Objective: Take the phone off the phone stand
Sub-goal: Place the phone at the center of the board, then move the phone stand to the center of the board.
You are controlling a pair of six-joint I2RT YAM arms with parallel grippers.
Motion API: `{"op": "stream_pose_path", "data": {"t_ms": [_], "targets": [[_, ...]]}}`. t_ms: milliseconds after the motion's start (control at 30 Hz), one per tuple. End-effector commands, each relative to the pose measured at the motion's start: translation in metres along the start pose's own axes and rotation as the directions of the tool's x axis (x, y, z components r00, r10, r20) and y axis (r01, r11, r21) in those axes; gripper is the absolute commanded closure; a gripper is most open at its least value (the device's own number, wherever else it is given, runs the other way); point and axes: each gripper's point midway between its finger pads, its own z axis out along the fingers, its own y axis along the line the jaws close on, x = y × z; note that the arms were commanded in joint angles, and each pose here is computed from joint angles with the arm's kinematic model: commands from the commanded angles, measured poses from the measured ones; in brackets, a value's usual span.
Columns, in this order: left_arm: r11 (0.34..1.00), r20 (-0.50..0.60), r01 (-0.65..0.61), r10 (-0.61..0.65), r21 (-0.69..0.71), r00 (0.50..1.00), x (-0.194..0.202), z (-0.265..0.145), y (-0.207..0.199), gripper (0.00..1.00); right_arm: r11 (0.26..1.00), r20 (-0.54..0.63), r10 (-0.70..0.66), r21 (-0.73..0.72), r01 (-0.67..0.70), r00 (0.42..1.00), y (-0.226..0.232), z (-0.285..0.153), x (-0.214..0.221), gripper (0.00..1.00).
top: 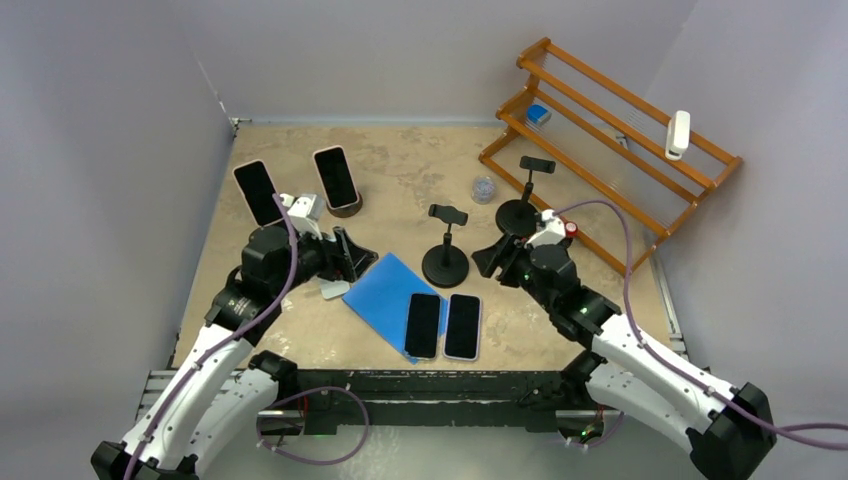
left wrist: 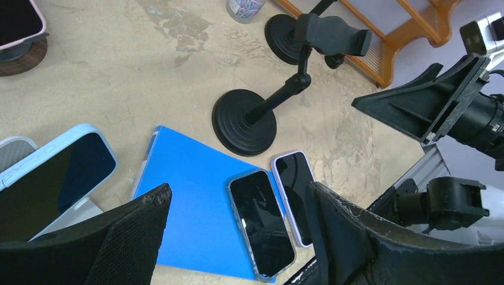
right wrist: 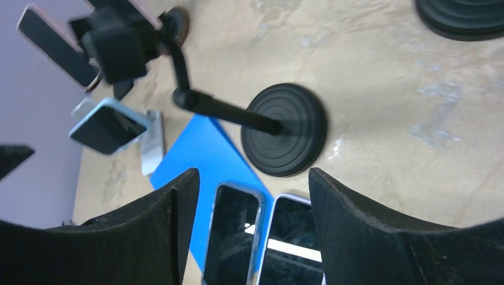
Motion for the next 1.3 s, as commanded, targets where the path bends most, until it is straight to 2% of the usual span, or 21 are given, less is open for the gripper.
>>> {"op": "stream_pose_path", "data": {"t_ms": [0,67,133,433,767,1267], "targets": [[0.995,0.052,-0.066,0.063,0.068,0.997,-0.012,-0.006,-0.014,0.2,0.976,0.114,-0.137,-0.155,0.154,0.984,0.042,-0.001,-0.012,0.28],[0.995,0.06,-0.071,0.067,0.071,0.996,-0.012,-0.007,-0.015,0.2,0.967,0.148,-0.164,-0.174,0.189,0.975,0.054,0.001,-0.009,0.16],[0.995,0.068,-0.074,0.069,0.072,0.995,-0.013,-0.008,-0.015,0.2,0.961,0.163,-0.184,-0.176,0.212,0.969,0.059,0.007,-0.006,0.12],[0.996,0.053,-0.066,0.063,0.06,0.997,-0.011,-0.005,-0.012,0.2,0.956,0.242,-0.191,-0.173,0.236,0.951,0.067,0.038,-0.008,0.12],[0.996,0.053,-0.065,0.062,0.06,0.997,-0.011,-0.004,-0.012,0.2,0.963,0.201,-0.214,-0.117,0.241,0.956,0.072,0.077,0.003,0.23],[0.997,0.044,-0.058,0.056,0.052,0.997,-0.01,-0.002,-0.01,0.21,0.967,0.18,-0.249,-0.004,0.254,0.952,0.058,0.105,0.009,0.59]]}}
